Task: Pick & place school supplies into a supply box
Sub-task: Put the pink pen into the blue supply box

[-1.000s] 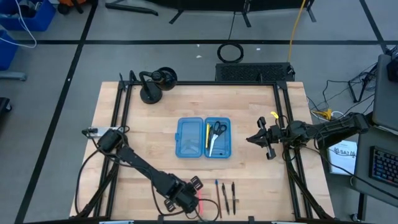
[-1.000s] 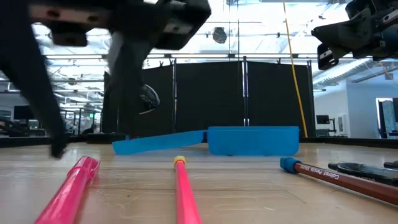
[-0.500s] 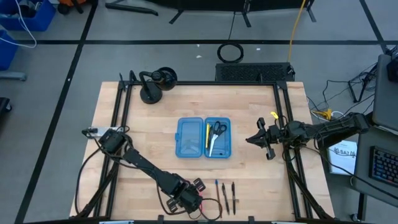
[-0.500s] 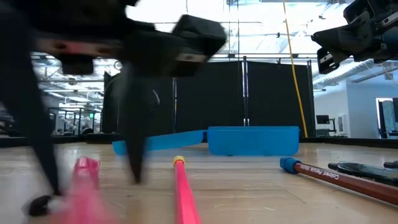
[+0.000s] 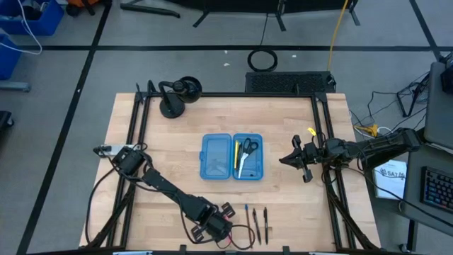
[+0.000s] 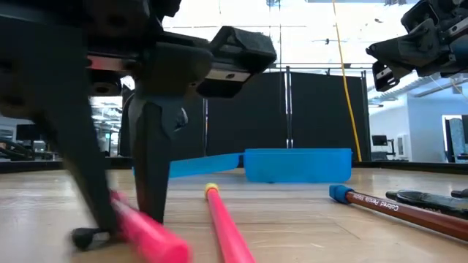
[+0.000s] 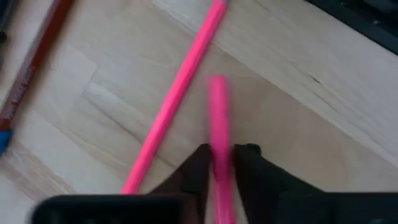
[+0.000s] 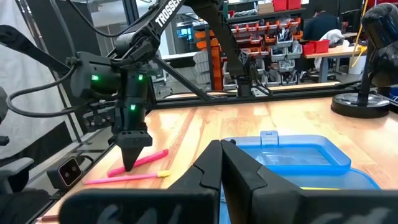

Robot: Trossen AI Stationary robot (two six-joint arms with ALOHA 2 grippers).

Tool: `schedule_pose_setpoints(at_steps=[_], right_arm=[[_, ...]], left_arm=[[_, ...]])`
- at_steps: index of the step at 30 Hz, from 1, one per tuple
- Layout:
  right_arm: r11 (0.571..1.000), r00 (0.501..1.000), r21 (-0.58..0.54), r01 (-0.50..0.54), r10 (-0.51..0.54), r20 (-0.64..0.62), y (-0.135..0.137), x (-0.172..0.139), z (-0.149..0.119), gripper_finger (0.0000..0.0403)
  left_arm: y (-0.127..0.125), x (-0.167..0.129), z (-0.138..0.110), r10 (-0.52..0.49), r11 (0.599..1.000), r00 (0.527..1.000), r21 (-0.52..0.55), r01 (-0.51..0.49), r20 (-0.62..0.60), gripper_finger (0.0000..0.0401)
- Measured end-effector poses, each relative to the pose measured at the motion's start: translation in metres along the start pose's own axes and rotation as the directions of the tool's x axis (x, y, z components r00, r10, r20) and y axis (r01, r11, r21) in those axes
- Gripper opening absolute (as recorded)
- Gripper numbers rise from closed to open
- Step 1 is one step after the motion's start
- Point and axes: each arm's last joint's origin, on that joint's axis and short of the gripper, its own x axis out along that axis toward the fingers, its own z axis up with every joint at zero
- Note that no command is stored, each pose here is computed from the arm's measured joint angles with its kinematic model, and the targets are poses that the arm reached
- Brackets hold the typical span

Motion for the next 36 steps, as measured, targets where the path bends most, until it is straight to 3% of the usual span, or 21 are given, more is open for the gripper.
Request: schedule_pose_setpoints(at_steps=[3, 10, 15, 23, 30, 36], right_arm=[[1.000, 1.000, -0.002, 0.000, 0.000, 0.000, 0.000, 0.000, 0.000, 0.0000], [1.000, 1.000, 0.001, 0.000, 0.000, 0.000, 0.000, 0.000, 0.000, 0.0000], [1.000, 1.000, 0.001, 0.000, 0.000, -0.001, 0.000, 0.000, 0.000, 0.0000], [1.000, 1.000, 0.001, 0.005, -0.005, 0.000, 0.000, 0.000, 0.000, 0.0000], [1.000, 0.999, 0.005, 0.003, -0.003, 0.034, 0.000, 0.000, 0.003, 0.0000], [0.998, 0.997, 0.003, 0.063, -0.063, 0.053, -0.001, 0.000, 0.004, 0.0000]], left_arm=[[-0.004, 0.000, -0.001, -0.007, 0.999, 1.000, 0.037, 0.008, -0.017, 0.0022], [-0.015, -0.003, 0.002, 0.020, 0.992, 0.998, 0.123, -0.014, -0.052, 0.0034], [-0.025, -0.026, 0.000, 0.072, 0.988, 0.990, 0.141, -0.055, -0.122, 0.0021], [-0.026, -0.072, -0.011, -0.005, 0.996, 0.983, 0.083, 0.020, -0.183, 0.0021], [-0.006, -0.104, -0.041, 0.136, 0.944, 0.896, 0.329, 0.012, -0.422, 0.0021], [0.030, -0.111, -0.060, 0.146, 0.890, 0.874, 0.447, 0.089, -0.463, 0.0022]])
